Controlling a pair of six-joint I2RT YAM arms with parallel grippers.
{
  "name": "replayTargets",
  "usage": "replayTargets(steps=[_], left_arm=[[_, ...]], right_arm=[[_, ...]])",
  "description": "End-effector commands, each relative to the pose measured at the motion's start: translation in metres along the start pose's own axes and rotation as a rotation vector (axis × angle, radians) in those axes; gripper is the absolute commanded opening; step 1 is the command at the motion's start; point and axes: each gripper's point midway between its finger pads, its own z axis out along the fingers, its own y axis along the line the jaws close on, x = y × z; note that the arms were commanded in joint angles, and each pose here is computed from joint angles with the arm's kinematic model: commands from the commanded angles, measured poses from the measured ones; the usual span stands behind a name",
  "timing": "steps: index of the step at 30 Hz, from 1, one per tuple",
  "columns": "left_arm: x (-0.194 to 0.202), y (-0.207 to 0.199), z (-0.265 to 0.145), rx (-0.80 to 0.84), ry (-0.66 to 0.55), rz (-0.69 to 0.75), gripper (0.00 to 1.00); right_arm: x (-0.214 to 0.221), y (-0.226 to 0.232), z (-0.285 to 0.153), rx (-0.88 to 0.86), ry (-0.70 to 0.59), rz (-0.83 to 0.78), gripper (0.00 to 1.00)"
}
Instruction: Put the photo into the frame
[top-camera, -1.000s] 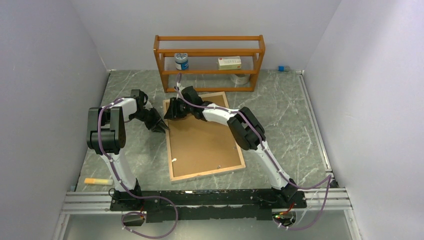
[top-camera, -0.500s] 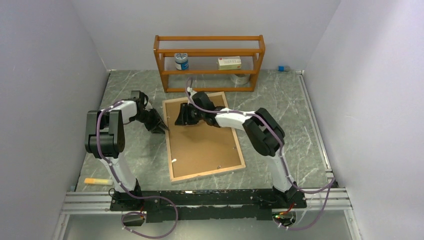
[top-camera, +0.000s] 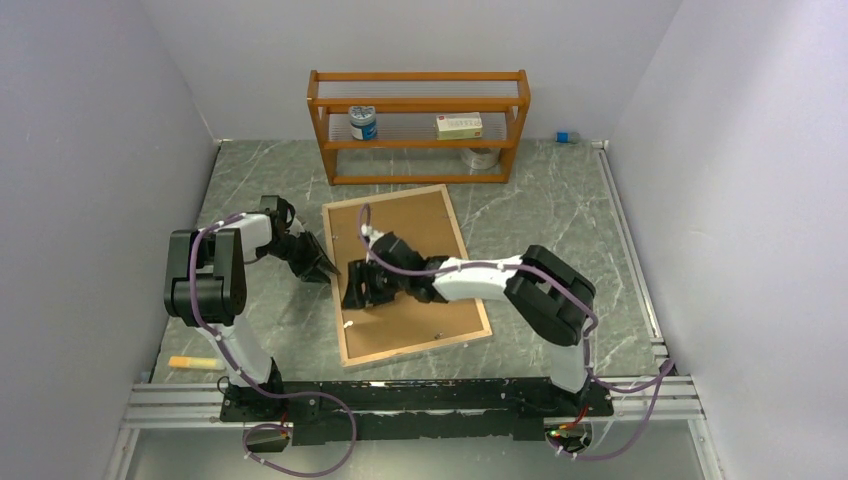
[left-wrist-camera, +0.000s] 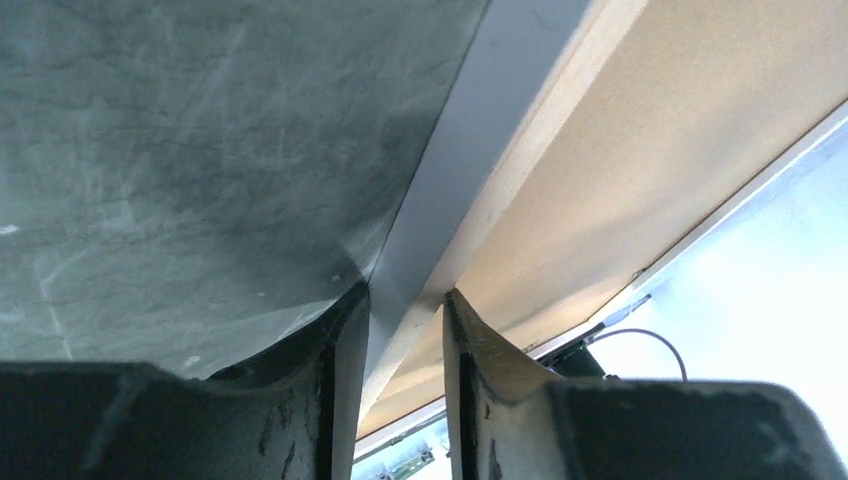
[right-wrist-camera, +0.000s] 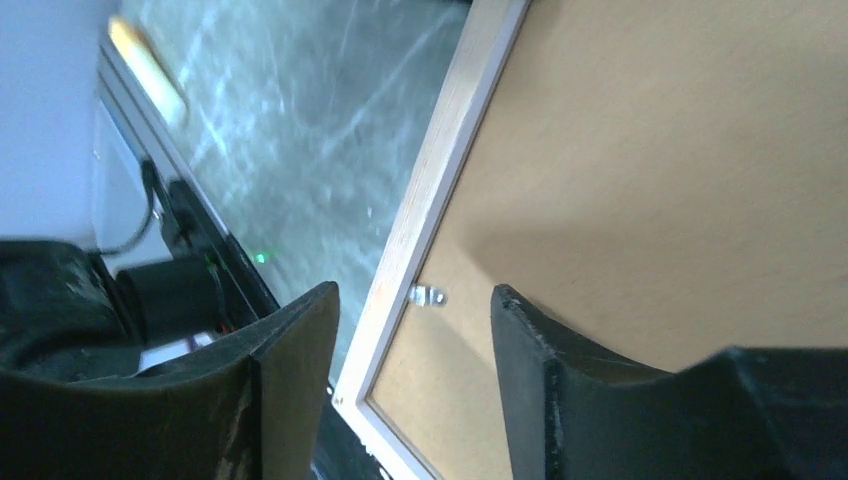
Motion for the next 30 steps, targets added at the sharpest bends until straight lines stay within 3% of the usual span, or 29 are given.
replayTargets(steps=[1, 4, 8, 20, 25, 30], left_arm=[[0.018, 0.026, 0.008, -0.083, 0.065, -0.005, 0.29], [0.019, 0.026, 0.006, -0.084, 0.066, 0.012, 0.21], [0.019, 0.028, 0.004, -0.099, 0.052, 0.021, 0.16], [0.021, 0.033, 0.004, -0.125, 0.041, 0.019, 0.14], [0.022, 0.035, 0.003, -0.138, 0.036, 0.021, 0.14], [0.019, 0.028, -0.001, -0.119, 0.018, 0.030, 0.18]], right_arm=[[0.017, 0.025, 0.000, -0.007, -0.040, 0.069, 0.66], [0.033, 0.031, 0.006, -0.003, -0.043, 0.106, 0.66], [0.050, 0.031, 0.019, 0.028, -0.039, 0.133, 0.60], [0.052, 0.013, 0.043, 0.119, -0.081, 0.114, 0.57], [0.042, 0.029, 0.031, 0.062, -0.107, 0.073, 0.57], [0.029, 0.064, -0.011, -0.054, -0.128, 0.015, 0.58]])
